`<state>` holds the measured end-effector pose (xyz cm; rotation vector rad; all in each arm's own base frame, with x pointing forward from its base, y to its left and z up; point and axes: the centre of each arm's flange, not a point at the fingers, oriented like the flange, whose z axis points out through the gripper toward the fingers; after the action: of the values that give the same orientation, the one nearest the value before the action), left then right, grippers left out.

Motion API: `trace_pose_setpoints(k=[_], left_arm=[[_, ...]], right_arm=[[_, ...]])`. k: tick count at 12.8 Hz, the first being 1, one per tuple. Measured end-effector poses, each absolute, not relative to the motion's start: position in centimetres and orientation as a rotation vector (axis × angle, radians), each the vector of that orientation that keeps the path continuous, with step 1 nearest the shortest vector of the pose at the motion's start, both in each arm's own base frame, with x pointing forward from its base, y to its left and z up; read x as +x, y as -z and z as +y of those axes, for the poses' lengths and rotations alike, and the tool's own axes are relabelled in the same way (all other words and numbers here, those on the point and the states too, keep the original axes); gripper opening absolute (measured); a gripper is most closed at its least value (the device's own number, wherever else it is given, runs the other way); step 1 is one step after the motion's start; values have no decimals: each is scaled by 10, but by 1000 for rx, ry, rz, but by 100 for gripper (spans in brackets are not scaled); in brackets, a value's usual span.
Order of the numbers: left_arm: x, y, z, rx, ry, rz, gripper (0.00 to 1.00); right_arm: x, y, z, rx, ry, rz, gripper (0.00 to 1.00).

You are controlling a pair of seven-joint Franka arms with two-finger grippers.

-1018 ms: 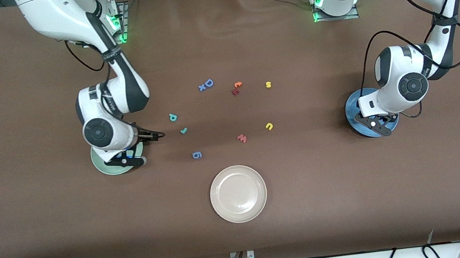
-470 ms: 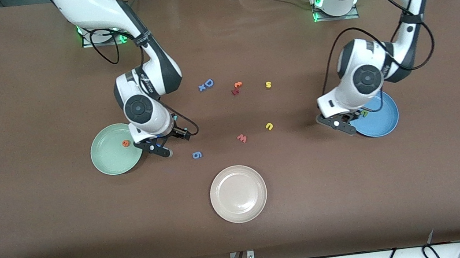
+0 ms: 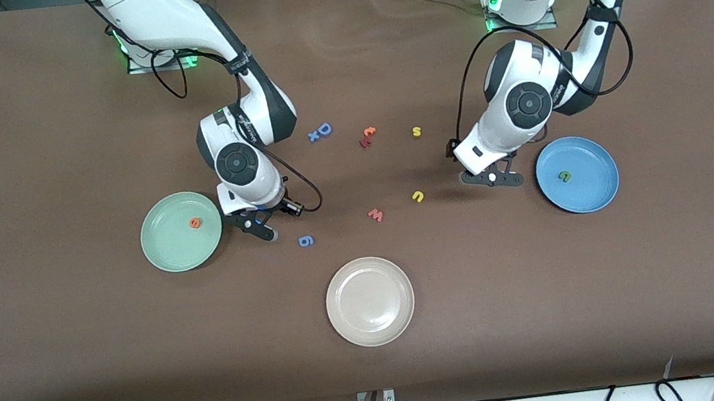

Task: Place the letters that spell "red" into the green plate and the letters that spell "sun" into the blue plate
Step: 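Grasp the teal r while the left gripper reaches the yellow s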

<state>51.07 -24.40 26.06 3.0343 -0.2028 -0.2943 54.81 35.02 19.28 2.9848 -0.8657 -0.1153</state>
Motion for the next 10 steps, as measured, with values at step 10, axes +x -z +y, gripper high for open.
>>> trace_pose_setpoints(k=[10], left_arm=[[414,-195,-303,2995,301,11,97]], right_arm=[[543,-179,348,2961,131,-868,35]])
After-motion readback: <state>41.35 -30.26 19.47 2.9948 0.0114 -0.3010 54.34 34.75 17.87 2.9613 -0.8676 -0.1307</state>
